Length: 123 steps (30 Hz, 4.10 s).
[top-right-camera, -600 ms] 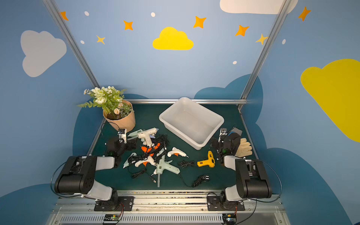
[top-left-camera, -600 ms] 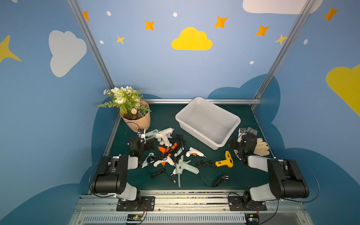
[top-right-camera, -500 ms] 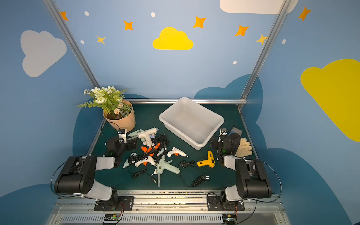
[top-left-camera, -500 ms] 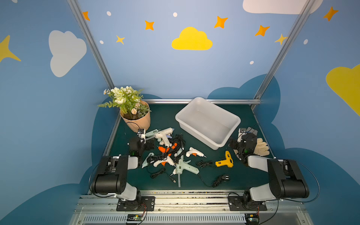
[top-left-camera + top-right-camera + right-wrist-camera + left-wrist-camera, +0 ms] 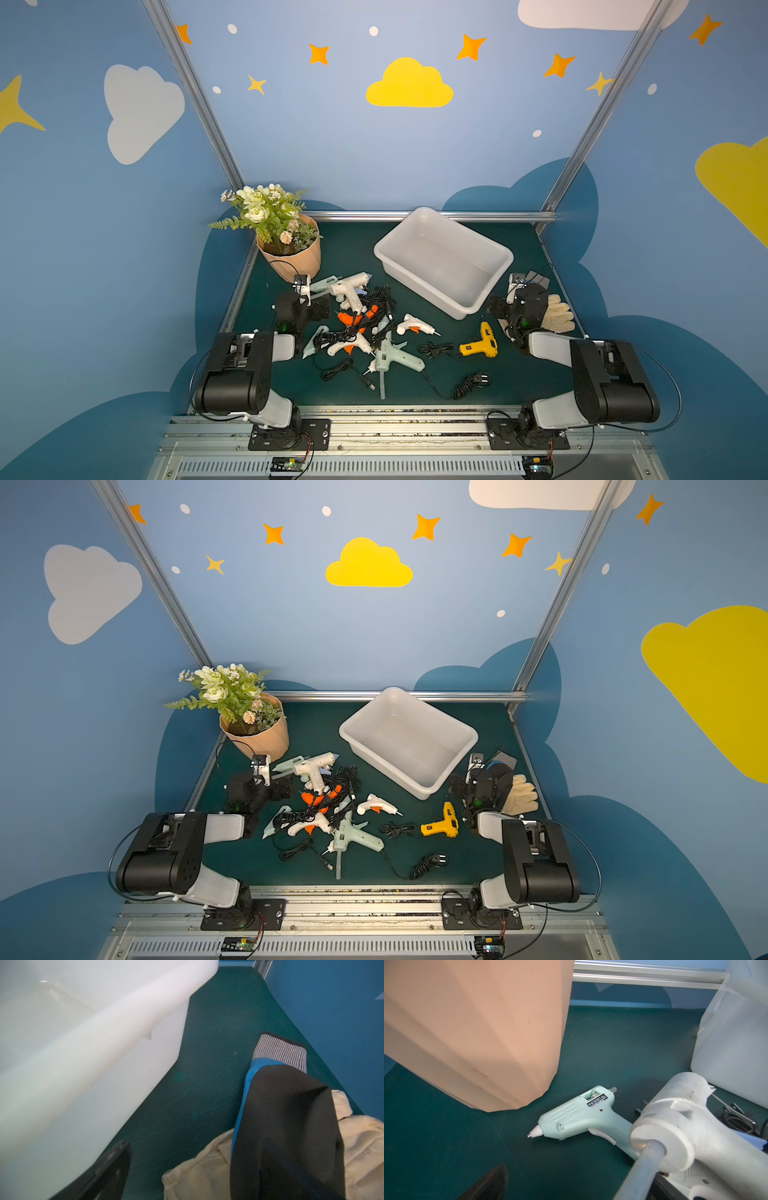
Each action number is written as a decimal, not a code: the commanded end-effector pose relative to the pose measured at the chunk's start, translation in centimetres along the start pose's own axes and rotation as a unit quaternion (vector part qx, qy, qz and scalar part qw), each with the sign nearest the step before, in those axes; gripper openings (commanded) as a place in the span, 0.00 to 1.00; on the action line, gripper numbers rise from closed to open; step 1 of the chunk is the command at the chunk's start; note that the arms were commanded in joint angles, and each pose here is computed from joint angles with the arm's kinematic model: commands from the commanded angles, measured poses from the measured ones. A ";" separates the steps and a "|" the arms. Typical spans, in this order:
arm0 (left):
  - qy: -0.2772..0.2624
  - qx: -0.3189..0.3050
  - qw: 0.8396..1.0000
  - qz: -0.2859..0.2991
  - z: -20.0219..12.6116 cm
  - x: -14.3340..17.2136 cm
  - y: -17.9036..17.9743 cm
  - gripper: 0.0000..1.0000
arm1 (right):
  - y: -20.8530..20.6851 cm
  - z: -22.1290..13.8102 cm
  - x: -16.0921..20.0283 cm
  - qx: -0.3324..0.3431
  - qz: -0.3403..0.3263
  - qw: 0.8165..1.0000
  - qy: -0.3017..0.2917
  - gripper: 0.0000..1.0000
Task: Put the hot melt glue gun into the storage box
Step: Pick up the hot melt adhesive gun from the center of the board.
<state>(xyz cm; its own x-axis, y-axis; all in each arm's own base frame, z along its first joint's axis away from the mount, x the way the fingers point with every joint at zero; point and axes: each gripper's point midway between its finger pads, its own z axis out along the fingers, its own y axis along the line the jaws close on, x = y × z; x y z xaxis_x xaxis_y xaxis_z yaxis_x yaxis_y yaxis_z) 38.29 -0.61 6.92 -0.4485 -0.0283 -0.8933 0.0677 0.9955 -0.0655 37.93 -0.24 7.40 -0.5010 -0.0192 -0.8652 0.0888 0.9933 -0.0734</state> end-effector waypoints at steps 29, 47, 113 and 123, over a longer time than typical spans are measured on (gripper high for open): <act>-0.081 -0.053 0.995 -0.035 -8.0 -4.3 1.0 1.00 | -3.4 -4.1 -4.6 0.084 0.048 0.995 -0.014 0.98; -0.181 -0.035 0.958 -0.218 -18.1 -7.8 0.4 1.00 | 1.6 -14.2 -5.7 -0.003 0.062 0.996 0.064 0.98; 0.146 0.099 0.982 -0.068 -6.9 -8.6 -16.0 0.03 | 23.3 -17.3 -7.3 -0.336 0.071 0.921 0.184 0.98; 0.051 0.277 0.959 -0.004 -12.5 -14.3 -20.9 0.03 | 27.7 -22.2 -14.4 -0.536 0.144 0.824 0.116 0.98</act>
<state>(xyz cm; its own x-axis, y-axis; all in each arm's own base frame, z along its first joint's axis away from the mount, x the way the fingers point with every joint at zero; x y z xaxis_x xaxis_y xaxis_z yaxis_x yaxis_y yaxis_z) 32.62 -17.57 22.68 -0.6403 -0.0432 -0.7669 0.3390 0.8800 -0.3326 28.88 28.34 24.15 -0.7897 0.0900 -0.6068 -0.4118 0.6554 0.6331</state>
